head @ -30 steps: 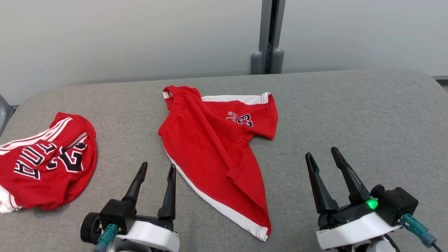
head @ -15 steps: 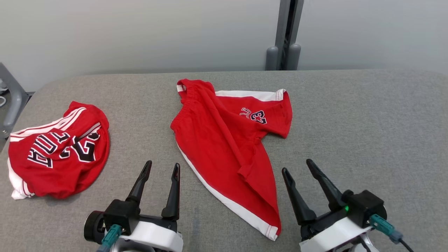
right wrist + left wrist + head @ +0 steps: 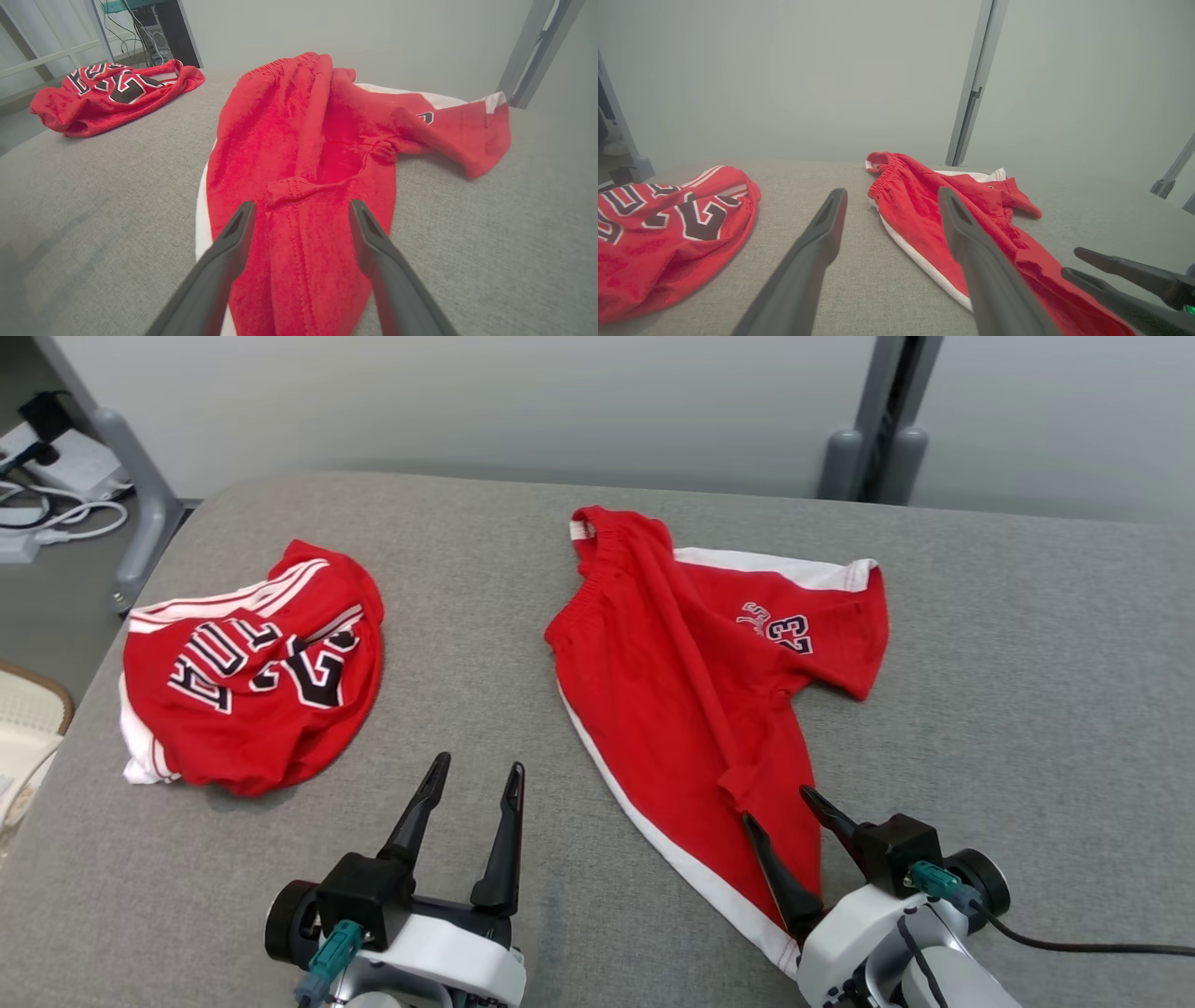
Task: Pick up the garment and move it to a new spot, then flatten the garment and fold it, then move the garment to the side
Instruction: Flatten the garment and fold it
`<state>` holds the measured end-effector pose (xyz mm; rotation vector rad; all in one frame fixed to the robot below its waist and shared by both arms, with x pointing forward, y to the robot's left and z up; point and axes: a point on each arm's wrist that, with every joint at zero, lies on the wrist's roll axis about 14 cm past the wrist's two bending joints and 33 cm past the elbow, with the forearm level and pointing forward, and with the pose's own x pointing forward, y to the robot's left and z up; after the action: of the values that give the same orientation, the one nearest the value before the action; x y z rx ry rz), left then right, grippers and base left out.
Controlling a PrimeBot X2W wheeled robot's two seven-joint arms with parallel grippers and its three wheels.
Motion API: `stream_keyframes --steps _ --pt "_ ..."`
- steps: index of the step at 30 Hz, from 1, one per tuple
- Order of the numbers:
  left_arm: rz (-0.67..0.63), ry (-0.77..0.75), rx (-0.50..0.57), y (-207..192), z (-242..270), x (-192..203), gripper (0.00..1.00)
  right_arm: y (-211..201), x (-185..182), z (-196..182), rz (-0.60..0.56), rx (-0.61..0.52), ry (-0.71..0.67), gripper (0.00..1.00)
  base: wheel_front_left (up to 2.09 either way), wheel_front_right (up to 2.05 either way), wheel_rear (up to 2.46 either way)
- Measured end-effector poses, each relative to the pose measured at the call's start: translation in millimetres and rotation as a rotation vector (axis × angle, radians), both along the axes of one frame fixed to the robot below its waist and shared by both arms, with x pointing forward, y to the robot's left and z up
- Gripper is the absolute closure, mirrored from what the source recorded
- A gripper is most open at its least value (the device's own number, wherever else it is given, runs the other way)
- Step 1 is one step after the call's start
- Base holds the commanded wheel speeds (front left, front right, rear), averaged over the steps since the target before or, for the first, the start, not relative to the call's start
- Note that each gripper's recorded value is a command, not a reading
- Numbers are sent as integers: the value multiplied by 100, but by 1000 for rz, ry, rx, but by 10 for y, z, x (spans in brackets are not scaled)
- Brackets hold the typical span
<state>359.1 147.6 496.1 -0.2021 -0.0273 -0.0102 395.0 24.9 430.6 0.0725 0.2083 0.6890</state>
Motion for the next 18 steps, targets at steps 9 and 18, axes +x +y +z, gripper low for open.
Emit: stream_keyframes --steps 9,18 --pt "45 19 -4 128 -54 -51 0 28 -20 -251 13 -47 72 100 0 0 0" --pt "8 48 -21 11 -146 -37 0 -240 103 -53 -132 75 71 100 0 0 0"
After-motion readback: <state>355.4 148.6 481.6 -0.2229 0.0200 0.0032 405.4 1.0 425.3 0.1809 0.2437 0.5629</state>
